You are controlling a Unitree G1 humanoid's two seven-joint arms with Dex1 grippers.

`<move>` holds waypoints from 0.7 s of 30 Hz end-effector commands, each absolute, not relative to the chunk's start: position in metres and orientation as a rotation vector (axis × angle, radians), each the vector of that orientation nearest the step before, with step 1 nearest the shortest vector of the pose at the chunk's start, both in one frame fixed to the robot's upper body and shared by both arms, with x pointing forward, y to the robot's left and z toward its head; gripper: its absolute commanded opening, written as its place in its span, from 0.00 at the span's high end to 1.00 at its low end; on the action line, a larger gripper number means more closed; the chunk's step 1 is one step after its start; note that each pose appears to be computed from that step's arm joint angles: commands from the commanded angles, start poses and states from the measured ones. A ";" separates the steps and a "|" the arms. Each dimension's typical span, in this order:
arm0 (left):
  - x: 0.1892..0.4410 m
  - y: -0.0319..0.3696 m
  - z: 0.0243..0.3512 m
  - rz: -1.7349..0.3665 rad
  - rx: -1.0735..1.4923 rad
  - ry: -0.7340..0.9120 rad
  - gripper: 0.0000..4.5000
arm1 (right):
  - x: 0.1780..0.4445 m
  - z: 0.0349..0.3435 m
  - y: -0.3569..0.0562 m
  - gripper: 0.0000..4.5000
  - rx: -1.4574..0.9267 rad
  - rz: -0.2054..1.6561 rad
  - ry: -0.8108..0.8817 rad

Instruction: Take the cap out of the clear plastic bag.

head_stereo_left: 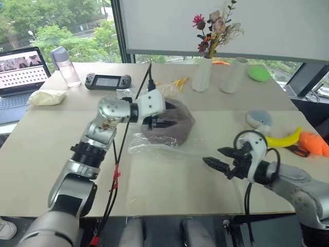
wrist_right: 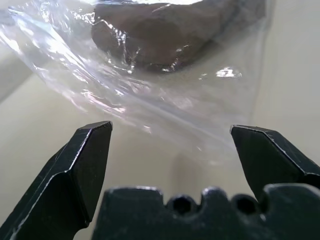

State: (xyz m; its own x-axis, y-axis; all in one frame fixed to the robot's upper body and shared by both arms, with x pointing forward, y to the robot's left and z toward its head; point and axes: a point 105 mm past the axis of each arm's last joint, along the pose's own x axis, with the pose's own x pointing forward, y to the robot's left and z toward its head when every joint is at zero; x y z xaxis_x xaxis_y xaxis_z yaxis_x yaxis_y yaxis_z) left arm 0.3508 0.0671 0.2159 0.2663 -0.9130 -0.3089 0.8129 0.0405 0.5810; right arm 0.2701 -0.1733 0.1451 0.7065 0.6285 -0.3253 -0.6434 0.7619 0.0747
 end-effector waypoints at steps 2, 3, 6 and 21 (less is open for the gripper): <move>0.312 0.060 0.218 -1.514 0.747 -0.213 0.01 | 0.272 0.166 -0.178 0.00 -0.090 0.717 0.265; 0.310 0.060 0.216 -1.521 0.767 -0.210 0.01 | 0.272 0.166 -0.178 0.00 -0.091 0.719 0.265; 0.307 0.058 0.208 -1.532 0.828 -0.202 0.01 | 0.273 0.166 -0.176 0.00 -0.091 0.724 0.264; 0.331 0.049 0.167 -1.416 1.208 -0.261 0.06 | 0.274 0.167 -0.182 0.00 -0.104 0.659 0.249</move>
